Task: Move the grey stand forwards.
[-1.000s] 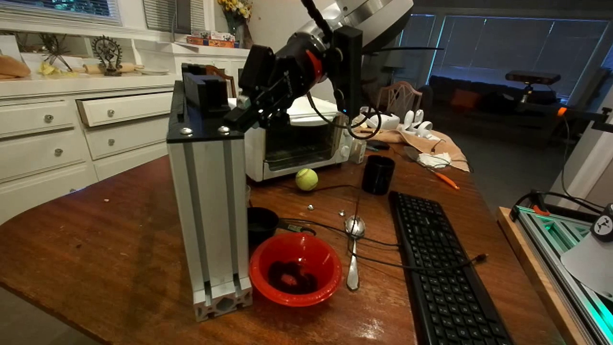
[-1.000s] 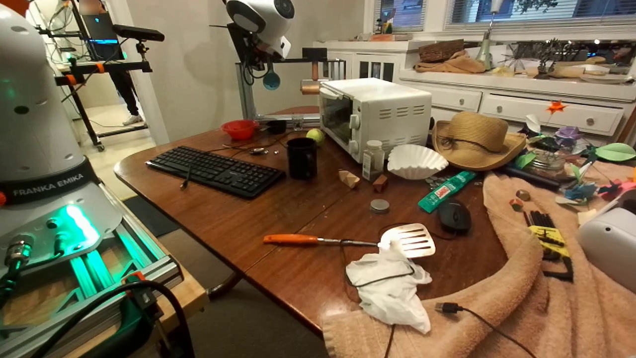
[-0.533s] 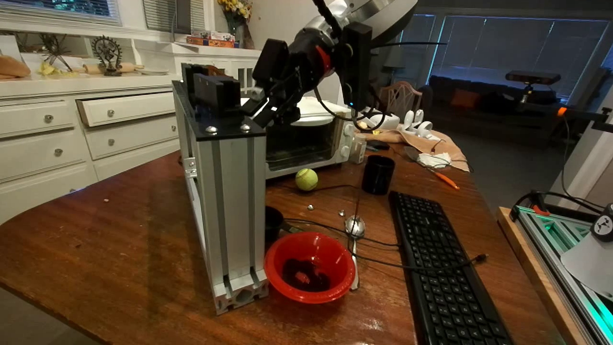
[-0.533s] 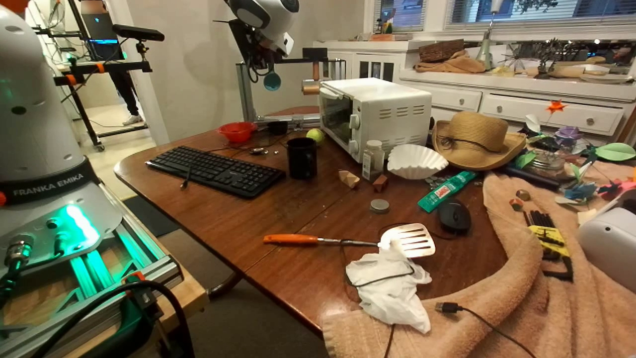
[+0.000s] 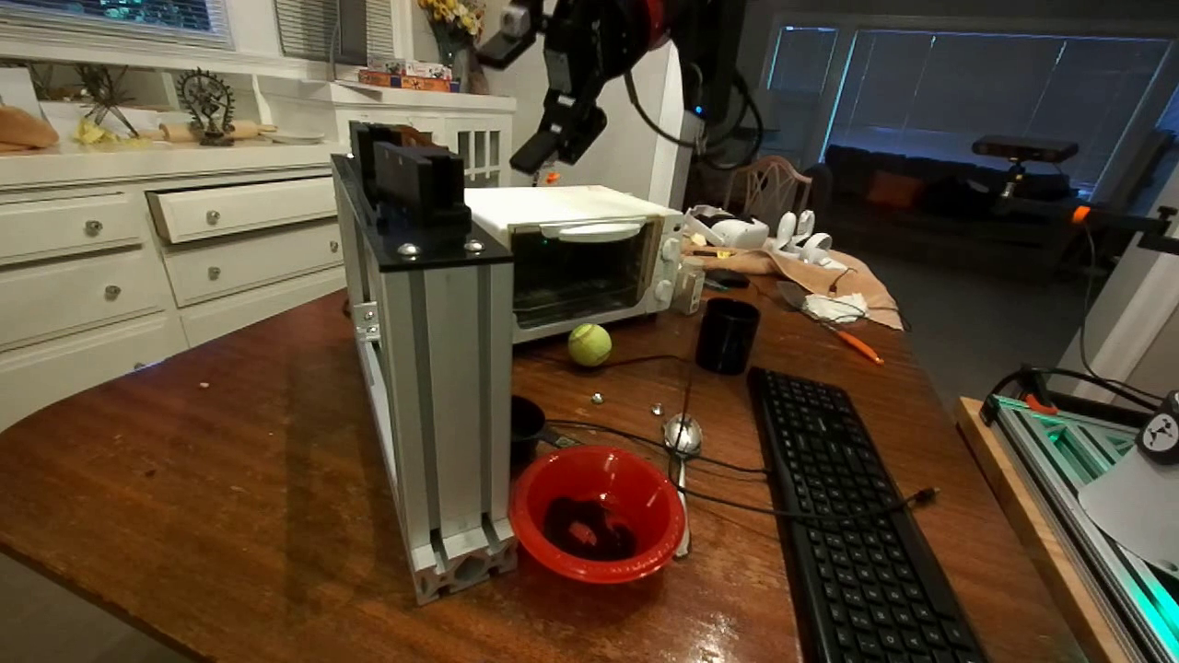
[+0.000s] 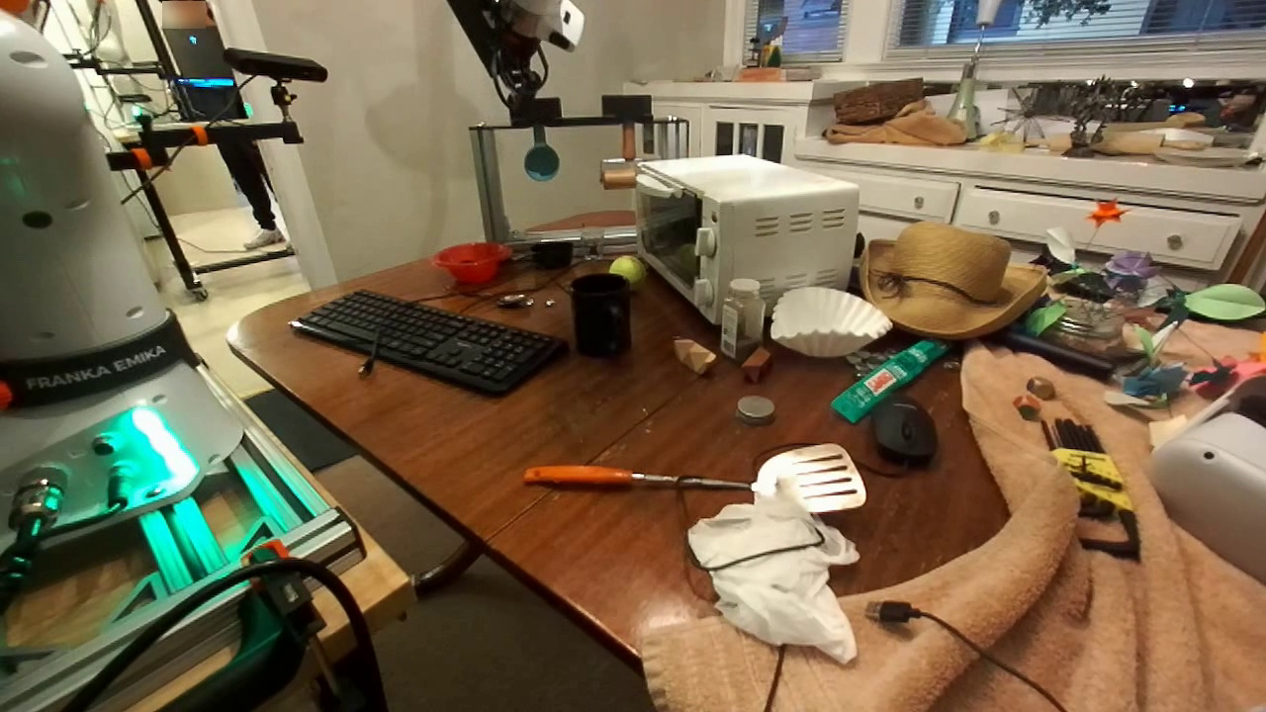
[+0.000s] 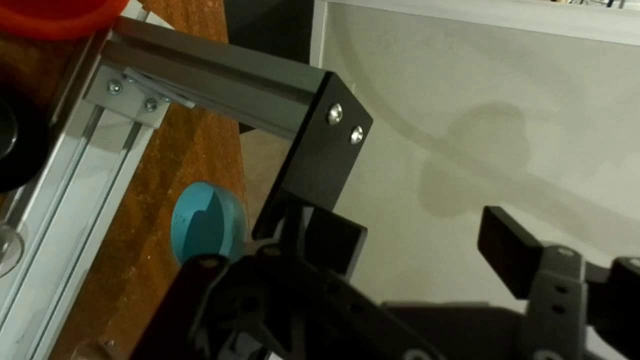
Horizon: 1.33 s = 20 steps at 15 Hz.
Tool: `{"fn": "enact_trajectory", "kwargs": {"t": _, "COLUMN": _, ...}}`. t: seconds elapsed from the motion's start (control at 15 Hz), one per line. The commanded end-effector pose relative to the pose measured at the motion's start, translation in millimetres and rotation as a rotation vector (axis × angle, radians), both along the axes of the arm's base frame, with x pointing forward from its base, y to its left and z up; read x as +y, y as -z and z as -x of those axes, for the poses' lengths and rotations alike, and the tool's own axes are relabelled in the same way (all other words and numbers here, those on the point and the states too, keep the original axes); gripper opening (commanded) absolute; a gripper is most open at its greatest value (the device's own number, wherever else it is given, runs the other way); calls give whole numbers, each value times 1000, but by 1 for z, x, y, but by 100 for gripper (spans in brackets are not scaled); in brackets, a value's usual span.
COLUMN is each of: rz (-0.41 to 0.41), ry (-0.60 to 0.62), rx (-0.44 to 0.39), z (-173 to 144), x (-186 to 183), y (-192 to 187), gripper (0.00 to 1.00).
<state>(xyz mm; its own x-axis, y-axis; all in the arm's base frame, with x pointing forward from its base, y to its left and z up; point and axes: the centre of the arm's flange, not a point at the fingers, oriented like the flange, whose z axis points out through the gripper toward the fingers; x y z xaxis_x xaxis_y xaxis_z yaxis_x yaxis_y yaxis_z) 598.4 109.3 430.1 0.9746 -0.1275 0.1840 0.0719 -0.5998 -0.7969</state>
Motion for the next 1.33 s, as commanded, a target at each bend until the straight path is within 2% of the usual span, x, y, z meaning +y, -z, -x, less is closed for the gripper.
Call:
{"fn": "enact_trajectory", "kwargs": {"t": 0.0, "rz": 153, "ry": 22, "rx": 22, "z": 32, "x": -17, "y": -40, "gripper": 100}}
{"fn": "enact_trajectory", "kwargs": {"t": 0.27, "rz": 323, "ry": -56, "rx": 91, "z": 59, "x": -28, "y": -67, "gripper": 100}}
{"fn": "enact_trajectory", "kwargs": {"t": 0.6, "rz": 482, "ry": -264, "rx": 120, "z": 101, "x": -36, "y": -99, "gripper": 100}}
{"fn": "enact_trajectory", "kwargs": {"t": 0.73, "rz": 532, "ry": -328, "rx": 120, "z": 114, "x": -45, "y": -108, "gripper": 100}}
{"fn": "enact_trajectory", "kwargs": {"t": 0.8, "rz": 562, "ry": -342, "rx": 84, "z": 118, "x": -50, "y": -110, "gripper": 100}}
{"fn": "enact_trajectory", "kwargs": {"t": 0.87, "rz": 514, "ry": -297, "rx": 112, "z": 102, "x": -37, "y": -105, "gripper": 100}}
{"fn": "enact_trajectory", "kwargs": {"t": 1.27, "rz": 545, "ry": -323, "rx": 83, "z": 109, "x": -45, "y": -112, "gripper": 100}}
